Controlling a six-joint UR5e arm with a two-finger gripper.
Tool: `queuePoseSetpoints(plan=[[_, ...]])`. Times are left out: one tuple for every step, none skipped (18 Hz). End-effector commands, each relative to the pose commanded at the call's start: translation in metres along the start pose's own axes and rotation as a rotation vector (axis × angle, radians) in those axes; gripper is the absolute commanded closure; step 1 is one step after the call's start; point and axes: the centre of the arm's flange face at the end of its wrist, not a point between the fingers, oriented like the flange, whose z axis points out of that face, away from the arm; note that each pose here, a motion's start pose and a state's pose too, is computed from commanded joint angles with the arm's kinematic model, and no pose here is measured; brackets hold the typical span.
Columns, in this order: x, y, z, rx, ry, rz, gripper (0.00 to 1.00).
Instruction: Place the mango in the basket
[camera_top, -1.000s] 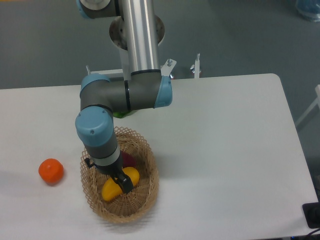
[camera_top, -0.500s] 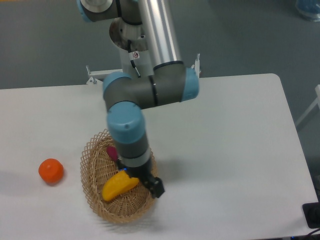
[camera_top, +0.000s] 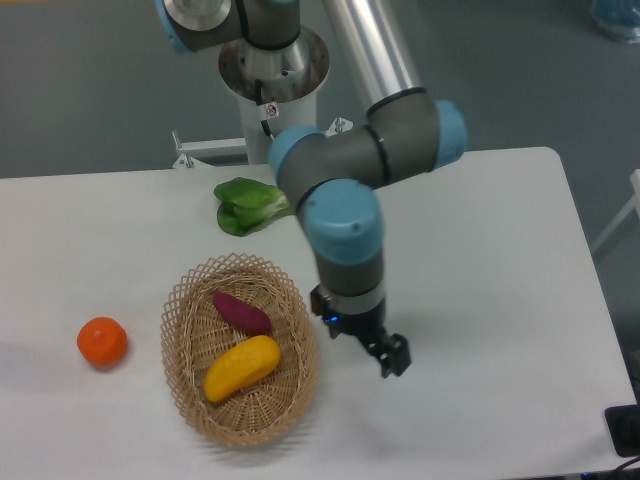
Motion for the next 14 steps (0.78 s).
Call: queuePoseSetpoints(plan=[[-0.003,0.009,0.0,-0.004,0.007,0.017,0.0],[-0.007,0.017,0.001,-0.004,0.011,0.031,0.0],[-0.011,0.023,0.005,-0.007,0.017,0.041,0.0],[-0.014,0.027,0.009,-0.01,0.02,0.041,0.0],[-0.017,0.032,0.01,-0.006,0.021,0.035,0.0],[-0.025,0.042,0.007,-0.004,0.013,0.035,0.0],[-0.031,0.046,0.004,0.001,0.008,0.045,0.0],[-0.034,0.047,0.005,0.003,0.009,0.056,0.0],[-0.038,0.057,0.006,0.001,0.01,0.056,0.0],[-0.041,0.065,0.007,0.005,0.013,0.062,0.0],[-0.043,0.067,0.007,0.017,0.014,0.071,0.0],[-0.044,0.07,0.007,0.024,0.015,0.069,0.0],[-0.048,0.079,0.007,0.028,0.016,0.058,0.0],[-0.05,0.082,0.006,0.041,0.016,0.068,0.0]])
